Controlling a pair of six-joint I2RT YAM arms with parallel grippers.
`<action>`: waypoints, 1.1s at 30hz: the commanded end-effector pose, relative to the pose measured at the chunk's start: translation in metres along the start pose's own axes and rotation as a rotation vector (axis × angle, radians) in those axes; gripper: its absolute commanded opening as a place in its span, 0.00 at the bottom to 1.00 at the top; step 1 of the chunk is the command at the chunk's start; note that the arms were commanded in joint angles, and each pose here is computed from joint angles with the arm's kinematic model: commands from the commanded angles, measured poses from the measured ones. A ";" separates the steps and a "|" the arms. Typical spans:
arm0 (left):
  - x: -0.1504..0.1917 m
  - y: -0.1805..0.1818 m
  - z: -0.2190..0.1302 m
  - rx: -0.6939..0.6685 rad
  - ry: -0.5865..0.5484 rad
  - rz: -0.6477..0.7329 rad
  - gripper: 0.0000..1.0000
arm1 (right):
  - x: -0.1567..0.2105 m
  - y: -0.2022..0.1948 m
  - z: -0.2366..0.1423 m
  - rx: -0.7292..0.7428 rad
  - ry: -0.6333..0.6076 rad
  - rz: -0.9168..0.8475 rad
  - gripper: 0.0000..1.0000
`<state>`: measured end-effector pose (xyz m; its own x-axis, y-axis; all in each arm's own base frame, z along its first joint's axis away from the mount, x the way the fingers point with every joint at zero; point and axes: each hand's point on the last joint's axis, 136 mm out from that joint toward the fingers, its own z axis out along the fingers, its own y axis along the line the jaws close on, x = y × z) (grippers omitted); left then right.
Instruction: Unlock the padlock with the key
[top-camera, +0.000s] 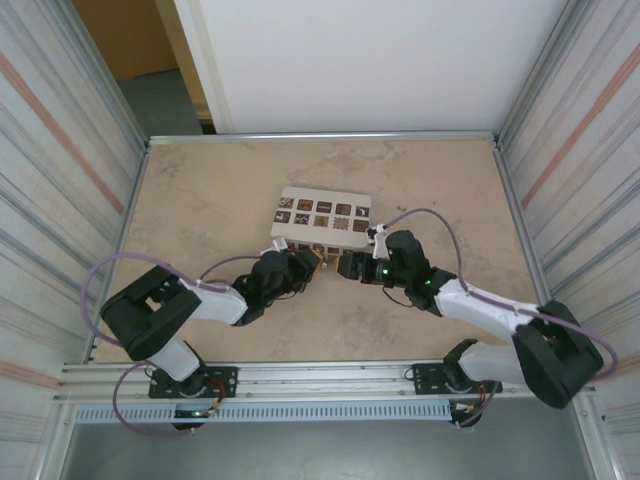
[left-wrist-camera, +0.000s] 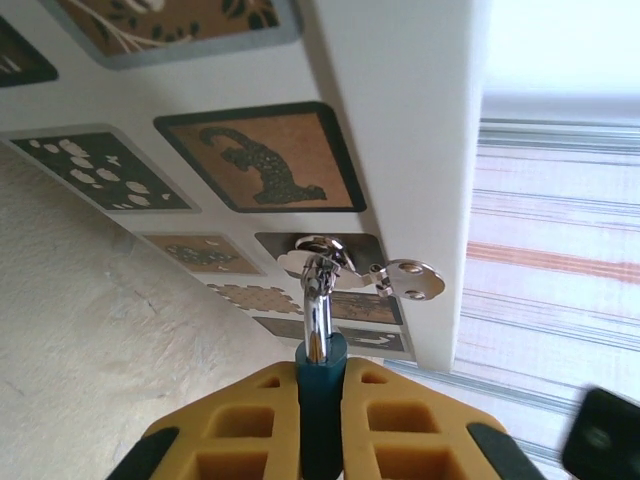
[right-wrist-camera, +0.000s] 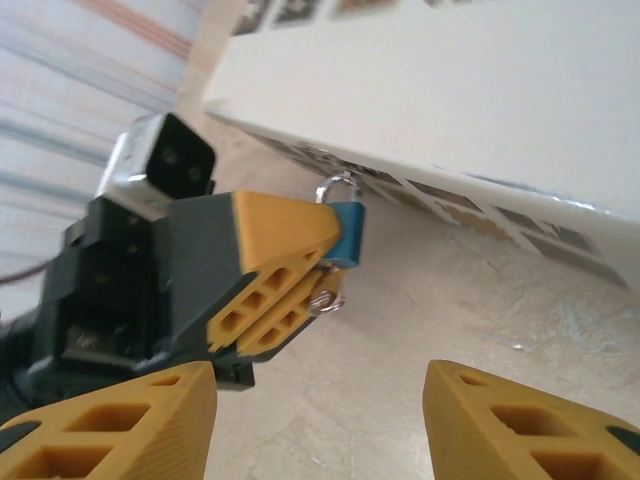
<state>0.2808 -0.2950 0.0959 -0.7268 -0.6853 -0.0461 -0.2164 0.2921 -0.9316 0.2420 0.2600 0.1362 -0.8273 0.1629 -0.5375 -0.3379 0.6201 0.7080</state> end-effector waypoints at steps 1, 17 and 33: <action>-0.001 -0.021 -0.005 -0.007 0.007 0.033 0.00 | 0.003 0.005 -0.020 0.071 0.000 -0.315 0.62; -0.001 -0.024 -0.027 -0.143 0.007 -0.100 0.00 | 0.009 0.033 -0.052 0.260 -0.151 -1.349 0.64; 0.004 -0.029 -0.020 -0.130 0.039 -0.117 0.00 | 0.020 0.039 0.010 0.328 -0.121 -1.533 0.44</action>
<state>0.2608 -0.2829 0.1061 -0.7165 -0.6952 0.0584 -0.4168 0.3595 -0.8349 0.2078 0.2781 0.1242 0.1994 -0.7523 -0.6279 -0.7095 0.3311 -0.6220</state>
